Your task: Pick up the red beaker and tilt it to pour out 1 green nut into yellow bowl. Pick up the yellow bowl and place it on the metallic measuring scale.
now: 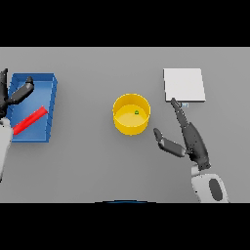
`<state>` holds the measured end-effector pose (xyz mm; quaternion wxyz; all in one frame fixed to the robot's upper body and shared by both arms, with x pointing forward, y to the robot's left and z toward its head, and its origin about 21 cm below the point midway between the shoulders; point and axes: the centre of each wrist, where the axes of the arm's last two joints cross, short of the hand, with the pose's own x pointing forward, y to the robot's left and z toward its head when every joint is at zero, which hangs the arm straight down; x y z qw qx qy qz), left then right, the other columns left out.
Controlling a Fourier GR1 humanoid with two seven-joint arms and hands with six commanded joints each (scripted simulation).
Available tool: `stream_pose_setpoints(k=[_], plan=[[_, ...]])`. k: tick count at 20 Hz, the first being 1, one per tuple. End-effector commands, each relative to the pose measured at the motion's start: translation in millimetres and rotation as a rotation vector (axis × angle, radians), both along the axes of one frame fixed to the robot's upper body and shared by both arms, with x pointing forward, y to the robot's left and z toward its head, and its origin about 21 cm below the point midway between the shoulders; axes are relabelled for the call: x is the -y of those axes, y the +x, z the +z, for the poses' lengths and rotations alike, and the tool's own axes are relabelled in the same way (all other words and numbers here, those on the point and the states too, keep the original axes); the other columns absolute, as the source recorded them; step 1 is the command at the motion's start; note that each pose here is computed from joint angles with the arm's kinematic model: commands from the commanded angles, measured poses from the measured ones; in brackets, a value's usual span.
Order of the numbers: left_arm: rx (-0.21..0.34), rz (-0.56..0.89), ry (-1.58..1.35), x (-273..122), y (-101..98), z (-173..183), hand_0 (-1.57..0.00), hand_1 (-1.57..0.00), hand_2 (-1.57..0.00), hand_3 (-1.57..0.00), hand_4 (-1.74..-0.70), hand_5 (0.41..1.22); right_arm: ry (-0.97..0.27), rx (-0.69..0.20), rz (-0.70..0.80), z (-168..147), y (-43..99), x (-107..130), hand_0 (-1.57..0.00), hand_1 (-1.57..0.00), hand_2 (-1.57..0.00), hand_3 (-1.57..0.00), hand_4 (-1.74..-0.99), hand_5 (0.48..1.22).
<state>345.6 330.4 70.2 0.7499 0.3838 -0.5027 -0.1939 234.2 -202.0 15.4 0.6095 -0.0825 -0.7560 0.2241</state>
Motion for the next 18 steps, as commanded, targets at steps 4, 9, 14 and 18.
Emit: stream_pose_setpoints(k=[4, 9, 14, 18], plan=[[0.024, -0.017, -0.011, 5.4, 2.6, 3.2, -0.03, -0.02, -0.02, -0.02, -0.74, 0.664, -0.337, -0.006, 0.164, 26.1, 27.0, 4.8, 0.0, 0.0, 0.0, 0.0, -1.094, 0.677], [0.02, -0.023, 0.003, 2.2, 4.0, 2.8, -0.01, -0.01, -0.01, -0.01, -0.74, 0.685, -0.663, 0.055, 0.369, 43.4, 58.8, -10.2, 0.0, 0.0, 0.0, 0.0, -1.197, 0.677], [0.008, -0.013, 0.011, -1.2, 0.9, 5.5, 0.0, 0.0, 0.0, 0.0, -0.74, 0.701, -0.947, 0.119, 0.544, 58.0, 83.2, -27.4, 0.0, 0.0, 0.0, 0.0, -1.227, 0.698], [0.007, -0.012, 0.008, -1.5, 0.8, 5.4, 0.0, 0.0, 0.0, 0.0, -0.75, 0.706, -1.084, 0.108, 0.655, 53.7, 90.0, -46.7, 0.0, 0.0, 0.0, 0.0, -1.213, 0.714]])
